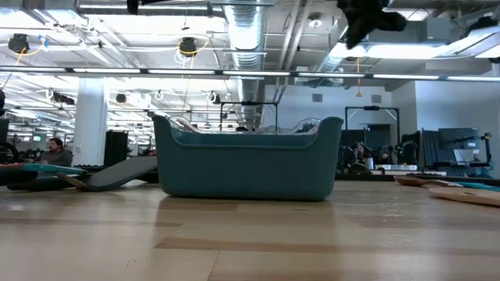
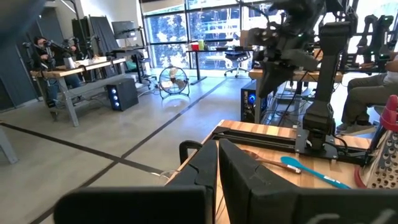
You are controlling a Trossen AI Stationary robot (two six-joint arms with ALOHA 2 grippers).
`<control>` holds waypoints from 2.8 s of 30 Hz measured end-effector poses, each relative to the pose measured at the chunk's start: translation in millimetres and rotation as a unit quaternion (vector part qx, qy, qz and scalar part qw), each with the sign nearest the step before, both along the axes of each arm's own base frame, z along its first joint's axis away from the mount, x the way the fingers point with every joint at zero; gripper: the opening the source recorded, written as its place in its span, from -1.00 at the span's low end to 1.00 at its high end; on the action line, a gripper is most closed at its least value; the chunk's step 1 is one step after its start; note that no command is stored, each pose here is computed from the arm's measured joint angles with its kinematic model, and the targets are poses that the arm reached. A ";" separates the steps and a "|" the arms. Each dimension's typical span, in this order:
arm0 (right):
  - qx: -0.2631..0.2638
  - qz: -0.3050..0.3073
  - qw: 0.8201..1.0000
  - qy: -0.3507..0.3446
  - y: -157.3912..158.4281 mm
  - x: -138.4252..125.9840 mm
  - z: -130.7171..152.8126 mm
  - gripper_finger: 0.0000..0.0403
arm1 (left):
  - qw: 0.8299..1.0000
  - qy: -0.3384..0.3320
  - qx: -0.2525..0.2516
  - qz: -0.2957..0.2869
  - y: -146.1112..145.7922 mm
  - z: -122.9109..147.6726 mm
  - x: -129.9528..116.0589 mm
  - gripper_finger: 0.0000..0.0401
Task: Pick & Place Kitchen Items
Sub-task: Put the top wooden serving spoon into the bottom transparent bin
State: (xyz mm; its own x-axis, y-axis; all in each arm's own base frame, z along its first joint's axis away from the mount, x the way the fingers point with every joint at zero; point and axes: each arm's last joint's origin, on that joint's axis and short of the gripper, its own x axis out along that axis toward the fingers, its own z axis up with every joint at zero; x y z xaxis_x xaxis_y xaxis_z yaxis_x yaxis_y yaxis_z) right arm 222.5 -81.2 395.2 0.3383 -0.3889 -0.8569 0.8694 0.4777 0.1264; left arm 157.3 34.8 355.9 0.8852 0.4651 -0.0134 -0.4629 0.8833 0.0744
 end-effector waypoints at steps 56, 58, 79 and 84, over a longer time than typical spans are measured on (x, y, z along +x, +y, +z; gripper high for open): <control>0.143 -0.144 0.979 0.020 -91.1 -41.2 -112.4 -1.00 | 1.000 0.002 0.000 -0.002 -0.1 -0.5 0.2 -0.98; 0.129 -0.183 0.975 0.009 -95.8 -42.4 -111.6 -1.00 | 1.000 0.002 0.000 0.000 0.0 -0.5 0.2 -0.98; 0.131 -0.143 0.981 0.033 -92.5 -43.3 -112.4 -1.00 | 1.000 -0.002 0.000 -0.001 0.0 0.4 0.2 -0.98; 0.143 -0.133 0.978 0.077 -87.4 -49.4 -119.4 -1.00 | 1.000 -0.002 0.000 -0.001 0.0 0.4 0.2 -0.98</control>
